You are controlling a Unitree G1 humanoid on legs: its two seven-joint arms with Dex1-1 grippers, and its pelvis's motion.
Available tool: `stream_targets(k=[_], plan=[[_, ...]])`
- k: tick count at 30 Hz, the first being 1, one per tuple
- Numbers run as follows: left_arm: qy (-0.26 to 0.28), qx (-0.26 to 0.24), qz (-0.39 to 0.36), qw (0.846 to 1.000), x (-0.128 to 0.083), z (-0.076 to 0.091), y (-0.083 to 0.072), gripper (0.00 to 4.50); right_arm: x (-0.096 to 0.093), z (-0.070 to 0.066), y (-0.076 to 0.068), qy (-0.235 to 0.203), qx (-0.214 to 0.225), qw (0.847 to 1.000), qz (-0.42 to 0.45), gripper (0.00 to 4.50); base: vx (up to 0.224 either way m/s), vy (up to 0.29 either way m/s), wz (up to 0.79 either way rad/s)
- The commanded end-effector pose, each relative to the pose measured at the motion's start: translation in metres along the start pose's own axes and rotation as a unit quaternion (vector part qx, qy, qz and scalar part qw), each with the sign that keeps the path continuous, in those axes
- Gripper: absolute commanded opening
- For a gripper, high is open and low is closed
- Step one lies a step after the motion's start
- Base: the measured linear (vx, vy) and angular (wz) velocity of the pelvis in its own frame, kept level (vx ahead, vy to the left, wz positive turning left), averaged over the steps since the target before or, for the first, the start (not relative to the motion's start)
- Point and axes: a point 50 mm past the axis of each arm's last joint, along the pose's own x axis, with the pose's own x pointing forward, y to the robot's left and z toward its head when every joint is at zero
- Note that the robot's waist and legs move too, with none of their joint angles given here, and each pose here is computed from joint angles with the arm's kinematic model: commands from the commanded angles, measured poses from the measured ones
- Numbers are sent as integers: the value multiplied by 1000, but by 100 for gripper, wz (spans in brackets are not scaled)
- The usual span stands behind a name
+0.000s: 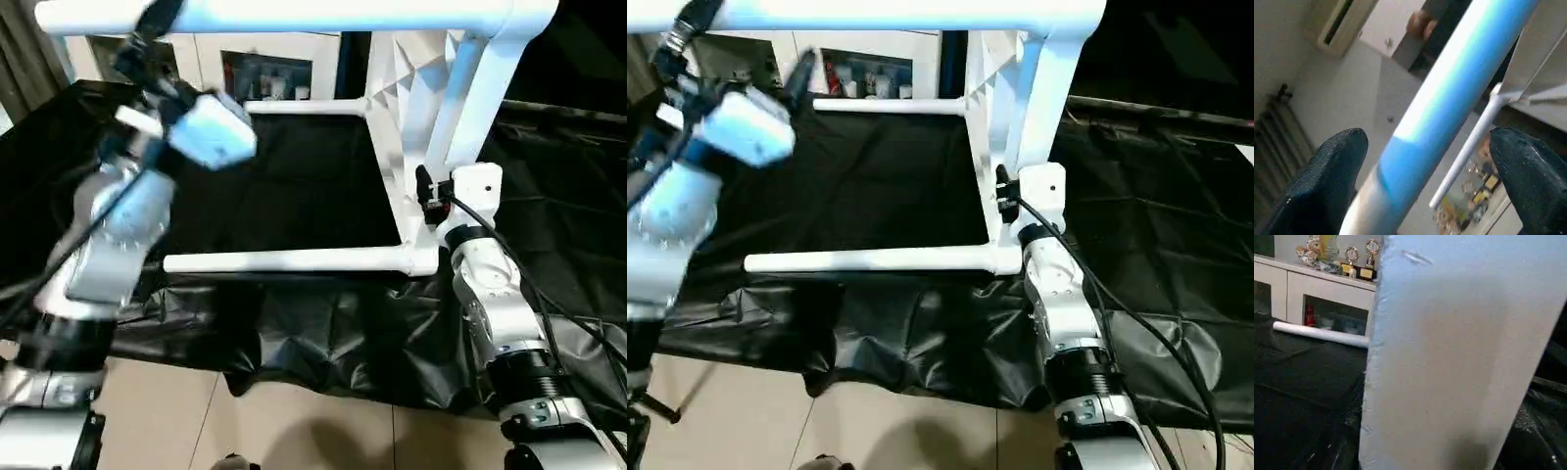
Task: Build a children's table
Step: Flip table
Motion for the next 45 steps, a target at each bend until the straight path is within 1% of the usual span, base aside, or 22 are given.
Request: stream_targets(k=[1, 3, 5, 6, 7, 9, 10, 12, 21, 25, 26, 28, 30, 32, 34, 35, 37, 38, 39, 40, 41, 45], plan=[[1, -8, 28, 1000, 10, -3, 11, 450, 2, 2, 3, -6, -12, 1000, 17, 195, 0, 0, 0], [7, -23, 26, 999, 12, -5, 12, 421, 2, 2, 3, -8, -12, 1000, 17, 195, 0, 0, 0], [15, -44, 16, 999, 15, -5, 10, 414, 3, 3, 2, -11, -12, 1000, 17, 195, 0, 0, 0], [19, -55, 10, 998, 15, -6, 7, 394, 3, 3, 2, -13, -13, 1000, 16, 195, 0, 0, 0], [22, -57, 9, 998, 15, -6, 6, 394, 3, 4, 2, -14, -13, 1000, 16, 195, 0, 0, 0], [28, -59, 7, 998, 15, -7, 5, 366, 3, 5, 1, -17, -13, 1000, 15, 195, 0, 0, 0], [28, -60, 7, 998, 15, -8, 4, 366, 3, 5, 1, -18, -14, 1000, 16, 195, 0, 0, 0], [26, -57, 6, 998, 16, -9, 5, 336, 3, 5, 1, -21, -14, 1000, 16, 195, 0, 0, 0], [24, -52, 5, 998, 23, -10, 8, 299, 3, 7, 1, -30, -23, 999, 21, 195, 0, 0, 0], [24, -87, 8, 996, 23, -8, 6, 286, 3, 10, -4, -37, -35, 999, 16, 195, 0, 0, 0], [35, -110, 14, 993, 21, -10, 5, 283, 4, 12, -6, -42, -42, 998, 17, 195, 0, 0, 0], [39, -116, 14, 992, 21, -11, 4, 281, 4, 13, -7, -44, -45, 998, 18, 195, 0, 0, 0], [58, -165, 27, 984, 19, -14, 3, 280, 7, 21, -11, -57, -67, 996, 28, 195, 0, 0, 0], [75, -216, 41, 973, 19, -18, 4, 280, 11, 35, -22, -66, -90, 993, 49, 195, 0, 0, 0], [82, -238, 50, 966, 20, -20, 5, 280, 14, 43, -29, -68, -105, 991, 57, 195, 0, 0, 0], [91, -267, 68, 957, 21, -22, 9, 280, 16, 49, -36, -68, -115, 989, 64, 195, 0, 0, 0], [101, -304, 90, 943, 23, -24, 13, 279, 19, 58, -45, -69, -128, 987, 70, 195, 0, 0, 0], [106, -323, 104, 934, 24, -26, 15, 279, 22, 65, -52, -70, -145, 984, 77, 195, 0, 0, 0], [107, -328, 107, 933, 24, -27, 15, 279, 22, 67, -53, -71, -150, 983, 79, 195, 0, 0, 0], [114, -356, 125, 919, 24, -29, 18, 279, 26, 80, -63, -73, -185, 976, 88, 195, 0, 0, 0], [120, -374, 136, 910, 23, -31, 19, 279, 28, 87, -68, -73, -202, 972, 94, 195, 0, 0, 0], [143, -418, 160, 883, 16, -39, 18, 279, 34, 113, -80, -86, -251, 959, 101, 195, 0, 0, 0]])
